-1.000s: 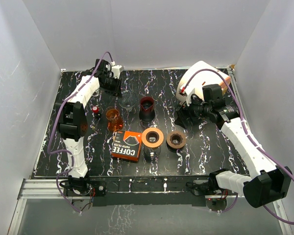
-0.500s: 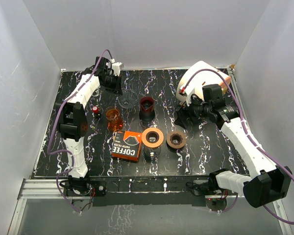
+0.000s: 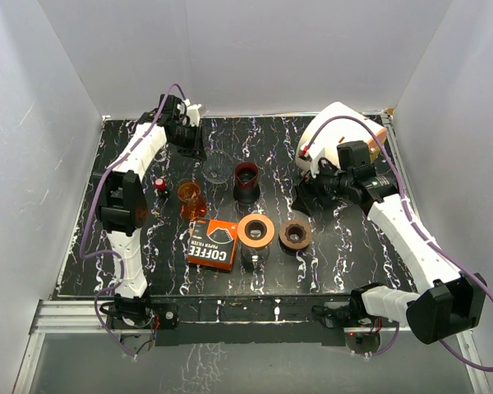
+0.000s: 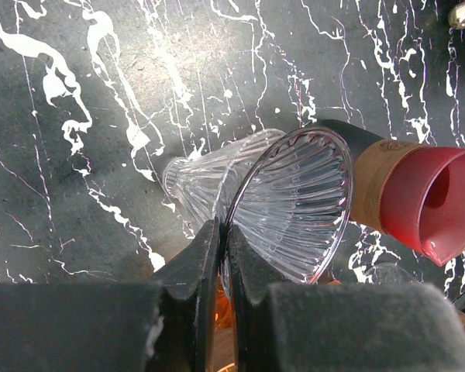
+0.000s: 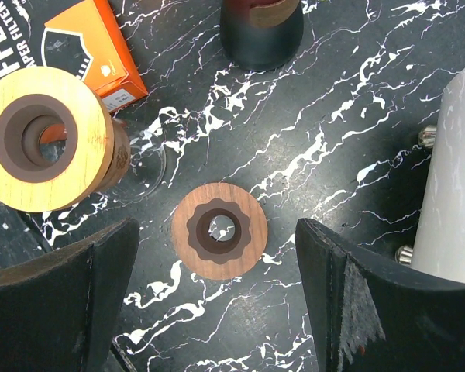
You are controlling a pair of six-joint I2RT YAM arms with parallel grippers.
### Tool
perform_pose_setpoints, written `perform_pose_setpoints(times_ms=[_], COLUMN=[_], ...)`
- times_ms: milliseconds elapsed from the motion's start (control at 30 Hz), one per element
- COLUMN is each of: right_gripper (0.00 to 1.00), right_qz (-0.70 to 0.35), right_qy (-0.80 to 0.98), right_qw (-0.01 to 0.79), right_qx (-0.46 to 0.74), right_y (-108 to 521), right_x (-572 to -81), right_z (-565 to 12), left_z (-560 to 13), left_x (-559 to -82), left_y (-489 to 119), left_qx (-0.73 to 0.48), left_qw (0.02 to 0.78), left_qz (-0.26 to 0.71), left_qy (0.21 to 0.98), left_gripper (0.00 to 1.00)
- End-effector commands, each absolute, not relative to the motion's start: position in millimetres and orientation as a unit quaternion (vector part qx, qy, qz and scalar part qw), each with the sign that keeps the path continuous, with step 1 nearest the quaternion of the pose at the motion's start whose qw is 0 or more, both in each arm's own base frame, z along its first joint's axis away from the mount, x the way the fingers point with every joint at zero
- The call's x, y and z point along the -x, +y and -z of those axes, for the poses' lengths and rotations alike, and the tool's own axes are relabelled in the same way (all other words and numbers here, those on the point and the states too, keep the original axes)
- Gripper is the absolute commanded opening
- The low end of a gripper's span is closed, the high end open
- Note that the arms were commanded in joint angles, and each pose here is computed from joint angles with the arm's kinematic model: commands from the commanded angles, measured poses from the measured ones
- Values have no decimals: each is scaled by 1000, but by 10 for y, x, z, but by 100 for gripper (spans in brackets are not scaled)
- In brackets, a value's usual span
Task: Place the coffee filter in the dripper
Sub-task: Pick up the coffee dripper from the center of the board.
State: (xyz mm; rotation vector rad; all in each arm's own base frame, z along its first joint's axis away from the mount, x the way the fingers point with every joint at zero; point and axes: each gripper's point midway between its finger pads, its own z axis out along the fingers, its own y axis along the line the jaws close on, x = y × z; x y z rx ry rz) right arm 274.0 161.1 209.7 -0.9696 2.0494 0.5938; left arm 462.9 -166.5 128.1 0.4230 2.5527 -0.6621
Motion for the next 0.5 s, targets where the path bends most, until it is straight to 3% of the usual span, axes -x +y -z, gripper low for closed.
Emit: perform_pose_setpoints(times_ms=[0,467], right_gripper=[80,81], right_qz=[-236,-235], right_qy=[792,794], right_qw=[414,410], right_qx=[383,382], right_y=[1654,1648], right_x=[-2841,-2852], right_z=[-2253,-2215], left_z=[-1494,-1450], left_x=[-4700,-4805], left_y=[-1652,-1389], left_qx=[-132,-85], left_qw=[246,244], left_qz=[267,283], left_qy=[922,924], left_gripper=[0,0])
